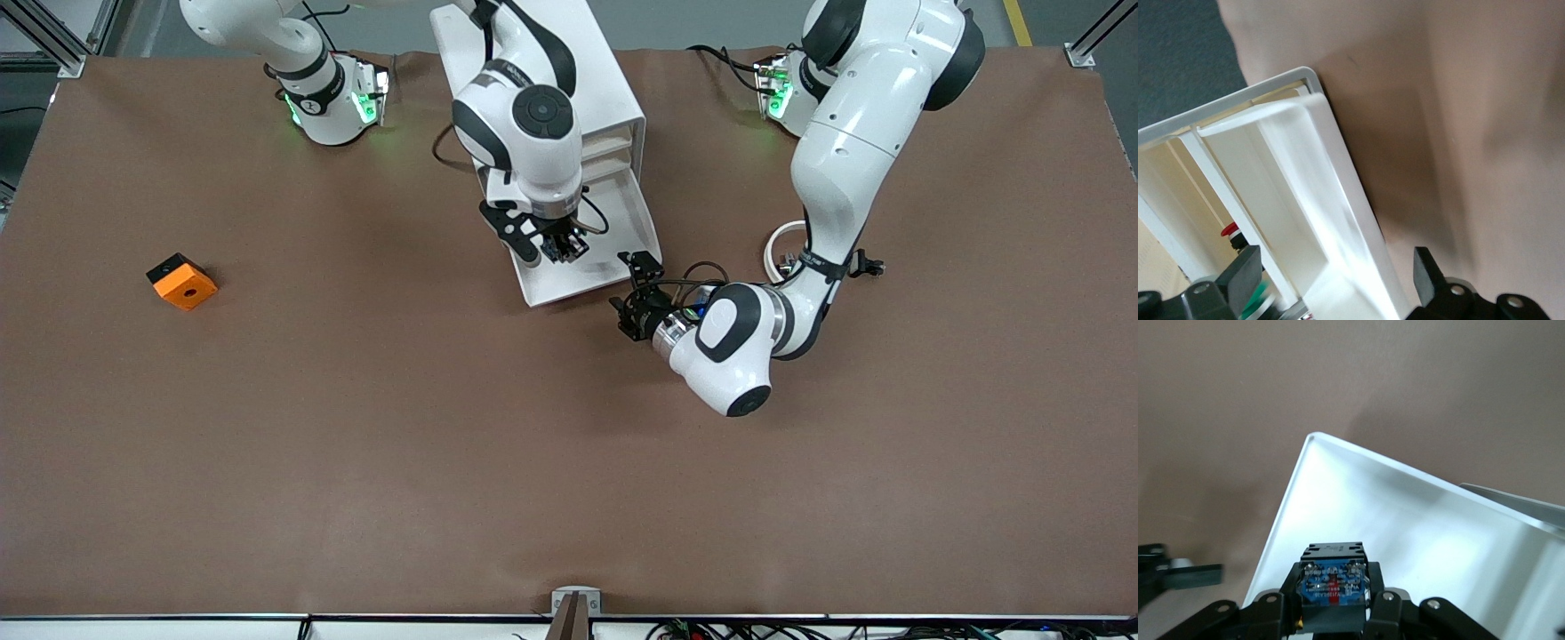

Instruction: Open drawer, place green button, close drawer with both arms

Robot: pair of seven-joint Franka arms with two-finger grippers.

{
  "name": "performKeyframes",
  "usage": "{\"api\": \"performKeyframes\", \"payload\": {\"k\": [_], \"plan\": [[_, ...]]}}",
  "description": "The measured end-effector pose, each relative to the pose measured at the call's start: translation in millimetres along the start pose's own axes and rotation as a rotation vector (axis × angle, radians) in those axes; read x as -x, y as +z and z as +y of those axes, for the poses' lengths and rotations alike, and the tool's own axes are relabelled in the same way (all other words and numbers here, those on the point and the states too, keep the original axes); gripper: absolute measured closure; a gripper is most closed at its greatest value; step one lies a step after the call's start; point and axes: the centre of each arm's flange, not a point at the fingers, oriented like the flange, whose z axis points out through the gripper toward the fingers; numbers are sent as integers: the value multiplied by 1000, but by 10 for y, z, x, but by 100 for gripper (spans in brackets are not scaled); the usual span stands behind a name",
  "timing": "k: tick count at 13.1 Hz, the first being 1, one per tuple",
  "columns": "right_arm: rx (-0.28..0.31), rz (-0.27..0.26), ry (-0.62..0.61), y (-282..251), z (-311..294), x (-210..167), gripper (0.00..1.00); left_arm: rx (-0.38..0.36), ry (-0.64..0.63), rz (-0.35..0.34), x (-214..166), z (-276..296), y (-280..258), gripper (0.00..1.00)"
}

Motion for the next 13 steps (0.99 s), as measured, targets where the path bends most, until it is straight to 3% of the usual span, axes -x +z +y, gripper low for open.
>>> {"api": "performKeyframes", "payload": {"k": [3, 6, 7, 10, 12, 13], "plan": [[6, 2, -3, 343, -41, 22, 59, 59, 217, 33, 57, -41, -181, 0], [13, 4, -16, 467, -56, 47, 59, 137, 519, 162, 19, 4, -357, 0], [11, 4, -28, 465, -70, 47, 52, 170, 606, 205, 18, 25, -426, 0], [10, 7, -96, 365, -132, 15, 19, 264, 795, 341, 9, 80, -642, 0], [54, 14, -150, 94, -228, -82, 0, 314, 889, 466, 3, 121, -763, 0], [83, 14, -181, -109, -285, -196, 0, 331, 919, 543, 10, 130, -812, 0]]}}
